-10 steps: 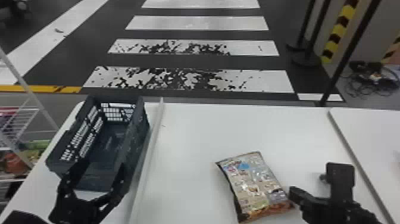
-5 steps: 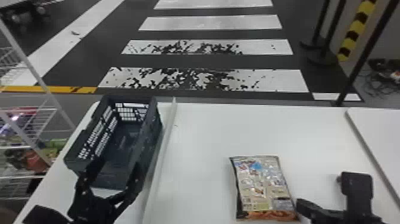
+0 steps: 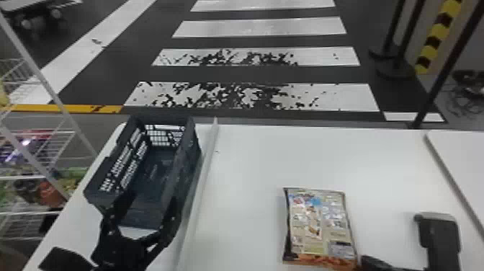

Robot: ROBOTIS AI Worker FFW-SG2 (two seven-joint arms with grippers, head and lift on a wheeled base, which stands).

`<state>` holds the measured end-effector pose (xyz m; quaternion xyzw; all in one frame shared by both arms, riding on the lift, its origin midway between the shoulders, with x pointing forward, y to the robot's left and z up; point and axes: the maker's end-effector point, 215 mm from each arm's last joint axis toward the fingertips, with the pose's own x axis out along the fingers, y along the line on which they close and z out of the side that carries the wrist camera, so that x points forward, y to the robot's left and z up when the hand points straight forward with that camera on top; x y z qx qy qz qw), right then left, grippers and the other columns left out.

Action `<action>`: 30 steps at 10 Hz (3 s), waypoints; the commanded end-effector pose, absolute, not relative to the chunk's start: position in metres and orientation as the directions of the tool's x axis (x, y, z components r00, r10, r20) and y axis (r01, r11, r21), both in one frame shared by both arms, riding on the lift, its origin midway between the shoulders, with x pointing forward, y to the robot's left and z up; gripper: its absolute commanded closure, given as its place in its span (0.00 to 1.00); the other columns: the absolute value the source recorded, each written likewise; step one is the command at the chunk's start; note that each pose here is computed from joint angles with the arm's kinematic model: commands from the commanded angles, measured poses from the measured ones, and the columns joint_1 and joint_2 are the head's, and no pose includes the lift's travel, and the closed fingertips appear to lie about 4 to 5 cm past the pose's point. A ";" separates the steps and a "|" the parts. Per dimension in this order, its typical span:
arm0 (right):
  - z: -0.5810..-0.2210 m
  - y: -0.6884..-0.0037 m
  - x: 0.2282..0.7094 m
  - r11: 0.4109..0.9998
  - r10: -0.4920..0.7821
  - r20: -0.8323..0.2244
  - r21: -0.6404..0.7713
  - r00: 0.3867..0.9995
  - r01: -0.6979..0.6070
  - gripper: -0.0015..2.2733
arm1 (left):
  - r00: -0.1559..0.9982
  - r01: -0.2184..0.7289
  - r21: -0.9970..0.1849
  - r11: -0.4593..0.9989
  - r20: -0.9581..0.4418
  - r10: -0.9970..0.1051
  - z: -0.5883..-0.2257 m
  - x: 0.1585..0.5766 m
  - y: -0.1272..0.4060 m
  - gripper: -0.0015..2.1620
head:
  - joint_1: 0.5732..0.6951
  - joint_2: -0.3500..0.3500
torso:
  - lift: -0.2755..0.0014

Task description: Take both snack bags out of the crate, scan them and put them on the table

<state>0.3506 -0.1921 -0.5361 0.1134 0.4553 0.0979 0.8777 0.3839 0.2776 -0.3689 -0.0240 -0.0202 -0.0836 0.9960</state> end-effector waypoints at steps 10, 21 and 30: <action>-0.457 -0.252 0.374 0.992 0.103 -0.662 0.127 0.743 -0.025 0.01 | 0.986 0.165 -0.046 0.985 0.038 -0.163 -0.373 0.383 0.277 0.05 | 1.00 0.57 | 0.66; -0.523 -0.323 0.393 0.993 -0.121 -0.753 -0.089 0.646 0.081 0.05 | 0.988 0.156 -0.046 0.987 0.026 -0.155 -0.380 0.382 0.281 0.05 | 1.00 0.42 | 0.66; -0.536 -0.362 0.392 0.978 -0.211 -0.769 -0.172 0.603 0.122 0.99 | 0.987 0.156 -0.046 0.987 0.030 -0.155 -0.378 0.384 0.281 0.05 | 1.00 0.33 | 0.66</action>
